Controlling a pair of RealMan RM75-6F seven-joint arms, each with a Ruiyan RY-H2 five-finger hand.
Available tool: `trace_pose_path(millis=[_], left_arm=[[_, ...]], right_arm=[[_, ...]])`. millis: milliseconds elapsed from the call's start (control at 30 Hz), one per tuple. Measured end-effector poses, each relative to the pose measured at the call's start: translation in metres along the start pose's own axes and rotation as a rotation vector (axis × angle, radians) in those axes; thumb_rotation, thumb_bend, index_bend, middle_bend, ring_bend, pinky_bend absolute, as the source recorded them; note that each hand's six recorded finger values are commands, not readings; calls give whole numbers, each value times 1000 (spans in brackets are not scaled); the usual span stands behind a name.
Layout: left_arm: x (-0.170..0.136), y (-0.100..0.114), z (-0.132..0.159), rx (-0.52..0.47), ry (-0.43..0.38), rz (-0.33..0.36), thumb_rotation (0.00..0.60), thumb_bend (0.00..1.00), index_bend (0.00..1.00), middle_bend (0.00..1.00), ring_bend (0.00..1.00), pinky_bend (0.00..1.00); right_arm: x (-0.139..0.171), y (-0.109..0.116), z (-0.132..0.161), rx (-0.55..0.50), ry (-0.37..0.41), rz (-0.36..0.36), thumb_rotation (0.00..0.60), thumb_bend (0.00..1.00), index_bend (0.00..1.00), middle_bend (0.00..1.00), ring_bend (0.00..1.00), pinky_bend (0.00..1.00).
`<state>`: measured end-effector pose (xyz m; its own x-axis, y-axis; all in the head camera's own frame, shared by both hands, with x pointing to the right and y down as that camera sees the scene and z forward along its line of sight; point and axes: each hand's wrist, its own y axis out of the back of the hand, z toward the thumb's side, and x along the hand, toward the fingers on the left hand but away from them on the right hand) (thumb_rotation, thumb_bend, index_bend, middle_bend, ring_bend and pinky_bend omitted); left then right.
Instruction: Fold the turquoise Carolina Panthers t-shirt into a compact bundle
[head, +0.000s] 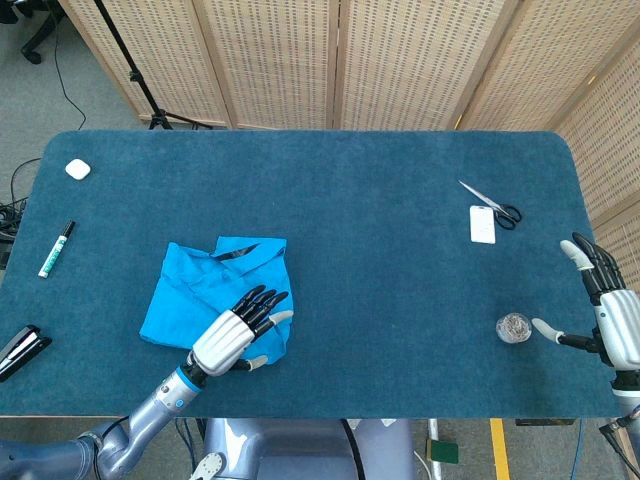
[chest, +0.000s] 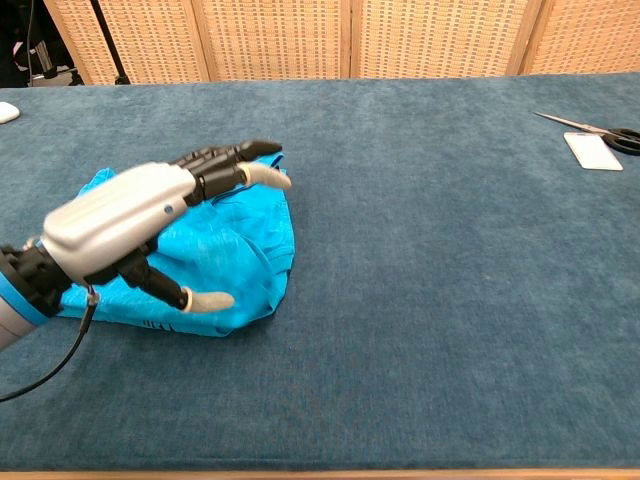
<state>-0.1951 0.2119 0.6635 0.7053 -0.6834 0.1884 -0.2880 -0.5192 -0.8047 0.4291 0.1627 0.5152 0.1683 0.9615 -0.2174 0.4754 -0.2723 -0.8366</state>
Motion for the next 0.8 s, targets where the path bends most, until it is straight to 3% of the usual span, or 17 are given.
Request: trace_pose_path(millis=[233, 433, 667, 800], left_arm=[[5, 35, -6, -10, 17, 69, 600, 150, 0, 0, 0, 0], [19, 67, -29, 32, 97, 137, 600, 194, 39, 0, 0, 0], [32, 85, -70, 115, 172, 93, 600, 216, 151, 0, 0, 0], [38, 85, -106, 193, 229, 22, 600, 234, 177, 0, 0, 0]], right_arm=[[0, 0, 0, 1, 0, 1, 600, 0, 0, 0, 0, 0], [-1, 0, -1, 0, -5, -1, 600, 0, 0, 0, 0, 0], [-5, -1, -6, 6, -25, 2, 600, 0, 0, 0, 0, 0], [-9, -3, -13, 17, -55, 6, 600, 0, 0, 0, 0, 0]])
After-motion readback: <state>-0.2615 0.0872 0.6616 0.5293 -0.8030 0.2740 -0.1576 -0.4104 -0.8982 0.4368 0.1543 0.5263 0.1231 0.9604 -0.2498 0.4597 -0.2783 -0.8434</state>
